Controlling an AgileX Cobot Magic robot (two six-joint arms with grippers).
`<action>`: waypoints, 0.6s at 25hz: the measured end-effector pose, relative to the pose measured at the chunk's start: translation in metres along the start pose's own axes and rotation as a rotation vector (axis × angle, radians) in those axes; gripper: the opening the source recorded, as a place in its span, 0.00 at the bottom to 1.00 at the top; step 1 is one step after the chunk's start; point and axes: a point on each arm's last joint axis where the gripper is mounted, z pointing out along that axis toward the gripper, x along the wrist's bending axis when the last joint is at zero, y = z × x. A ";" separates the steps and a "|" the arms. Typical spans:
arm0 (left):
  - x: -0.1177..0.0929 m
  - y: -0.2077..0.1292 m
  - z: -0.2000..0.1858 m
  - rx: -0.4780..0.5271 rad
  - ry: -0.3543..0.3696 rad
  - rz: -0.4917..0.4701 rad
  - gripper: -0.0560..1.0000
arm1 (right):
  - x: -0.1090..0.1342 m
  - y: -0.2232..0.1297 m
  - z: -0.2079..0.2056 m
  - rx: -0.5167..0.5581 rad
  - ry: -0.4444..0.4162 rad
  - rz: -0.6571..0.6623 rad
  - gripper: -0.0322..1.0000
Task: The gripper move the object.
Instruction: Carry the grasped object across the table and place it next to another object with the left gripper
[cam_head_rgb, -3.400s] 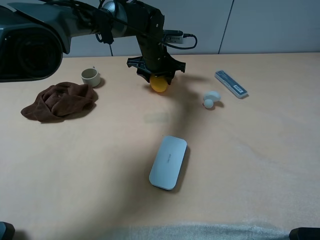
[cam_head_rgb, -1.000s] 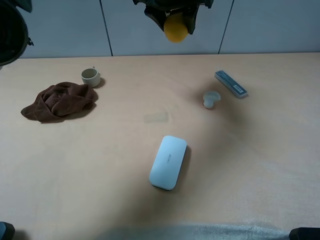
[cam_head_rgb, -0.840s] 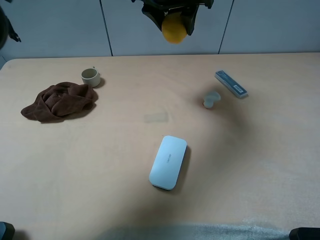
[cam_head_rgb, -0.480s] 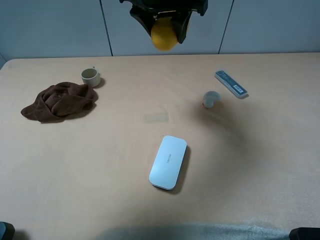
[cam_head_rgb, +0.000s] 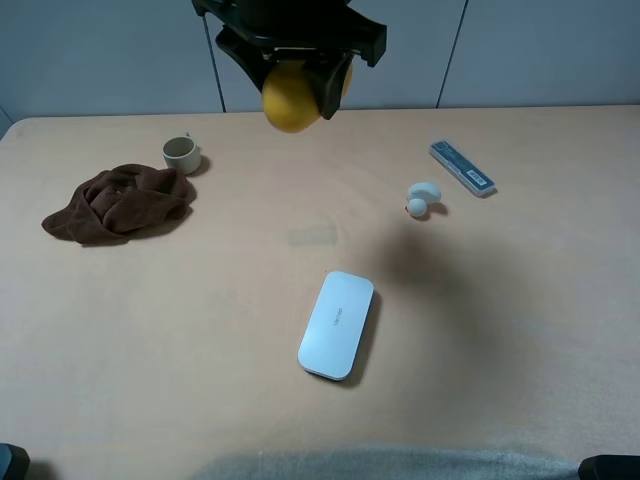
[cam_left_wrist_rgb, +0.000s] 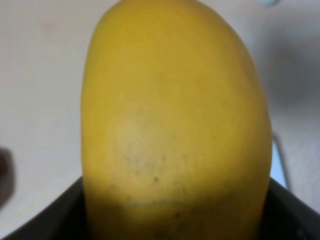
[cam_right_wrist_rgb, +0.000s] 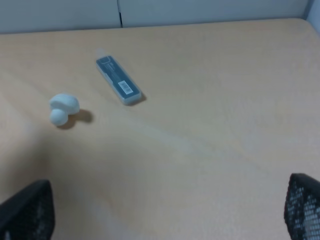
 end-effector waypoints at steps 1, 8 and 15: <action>0.001 -0.005 -0.001 0.010 0.004 0.003 0.63 | 0.000 0.000 0.000 0.000 0.000 0.000 0.70; -0.006 -0.039 0.004 0.093 0.026 0.058 0.63 | 0.000 0.000 0.000 0.000 0.000 0.000 0.70; -0.003 -0.071 0.021 0.192 0.043 0.078 0.63 | 0.000 0.000 0.000 0.000 0.000 0.000 0.70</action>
